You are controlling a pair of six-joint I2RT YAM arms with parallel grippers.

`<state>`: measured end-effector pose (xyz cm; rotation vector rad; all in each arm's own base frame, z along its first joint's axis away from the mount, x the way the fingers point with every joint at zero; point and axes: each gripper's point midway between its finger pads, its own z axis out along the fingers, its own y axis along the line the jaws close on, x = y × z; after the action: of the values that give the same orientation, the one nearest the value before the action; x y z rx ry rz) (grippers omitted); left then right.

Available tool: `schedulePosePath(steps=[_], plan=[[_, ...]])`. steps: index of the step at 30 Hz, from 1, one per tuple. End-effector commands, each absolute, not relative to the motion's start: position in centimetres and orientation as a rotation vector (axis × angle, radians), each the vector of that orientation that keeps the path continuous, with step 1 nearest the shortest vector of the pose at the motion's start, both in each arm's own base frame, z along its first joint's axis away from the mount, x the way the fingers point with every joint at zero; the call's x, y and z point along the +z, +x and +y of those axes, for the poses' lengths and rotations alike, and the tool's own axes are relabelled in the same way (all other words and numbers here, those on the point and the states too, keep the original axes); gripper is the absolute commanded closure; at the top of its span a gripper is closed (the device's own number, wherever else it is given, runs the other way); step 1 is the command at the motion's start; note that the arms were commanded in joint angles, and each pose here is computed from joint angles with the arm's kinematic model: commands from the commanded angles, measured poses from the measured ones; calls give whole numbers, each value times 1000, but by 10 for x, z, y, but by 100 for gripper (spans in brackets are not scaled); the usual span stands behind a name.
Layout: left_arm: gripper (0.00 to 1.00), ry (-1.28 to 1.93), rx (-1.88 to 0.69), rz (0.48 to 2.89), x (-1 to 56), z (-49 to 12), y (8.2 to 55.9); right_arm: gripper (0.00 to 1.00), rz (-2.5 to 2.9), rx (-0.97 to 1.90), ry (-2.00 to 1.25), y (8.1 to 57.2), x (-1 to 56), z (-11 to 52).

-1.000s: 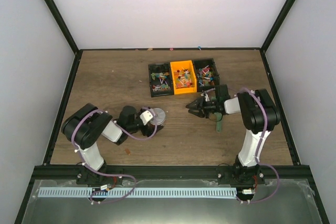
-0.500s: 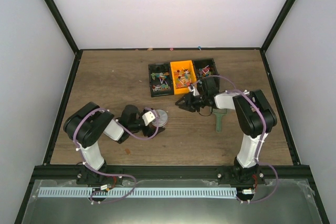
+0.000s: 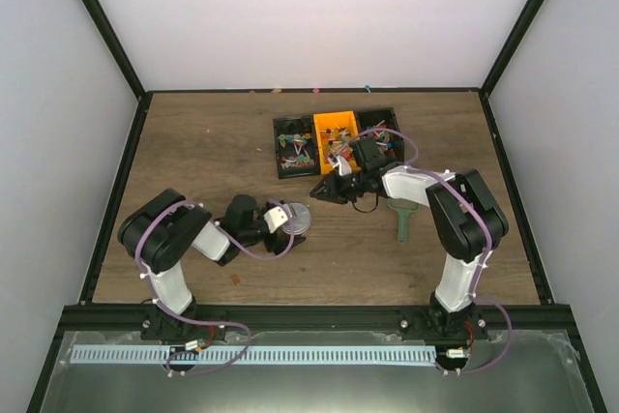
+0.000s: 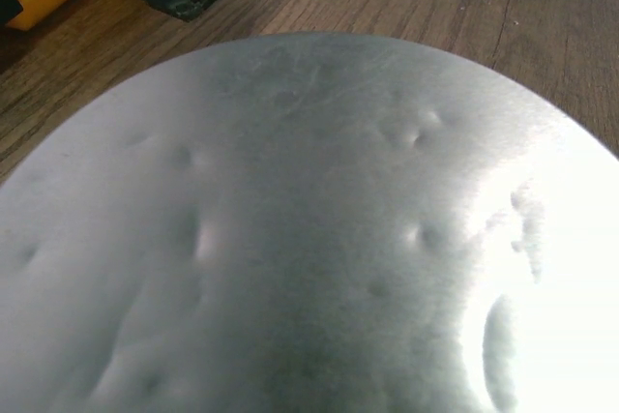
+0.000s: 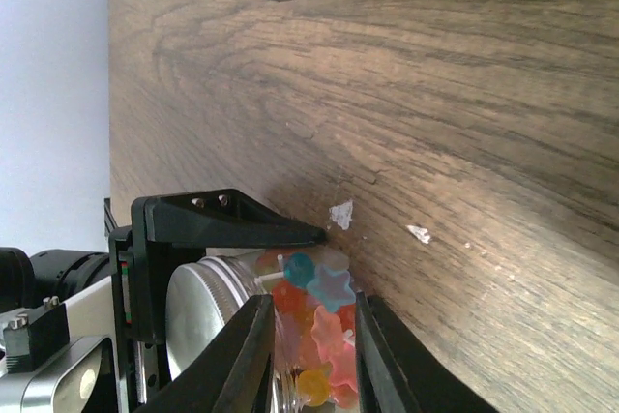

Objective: Pack the candies
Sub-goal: Screw the bottle lid onto the packing bottle.

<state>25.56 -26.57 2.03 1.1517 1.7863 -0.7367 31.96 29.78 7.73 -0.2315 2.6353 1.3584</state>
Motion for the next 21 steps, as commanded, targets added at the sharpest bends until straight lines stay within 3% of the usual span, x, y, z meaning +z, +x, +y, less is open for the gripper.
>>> schedulePosePath(steps=[1, 21], plan=[[10, 1182, -714, 1778, 15, -265, 252, 76, 2590, 1313, -329, 318, 97, 307], [10, 1189, -742, 1785, 13, -267, 249, 78, 2596, 1306, -454, 285, 102, 325]])
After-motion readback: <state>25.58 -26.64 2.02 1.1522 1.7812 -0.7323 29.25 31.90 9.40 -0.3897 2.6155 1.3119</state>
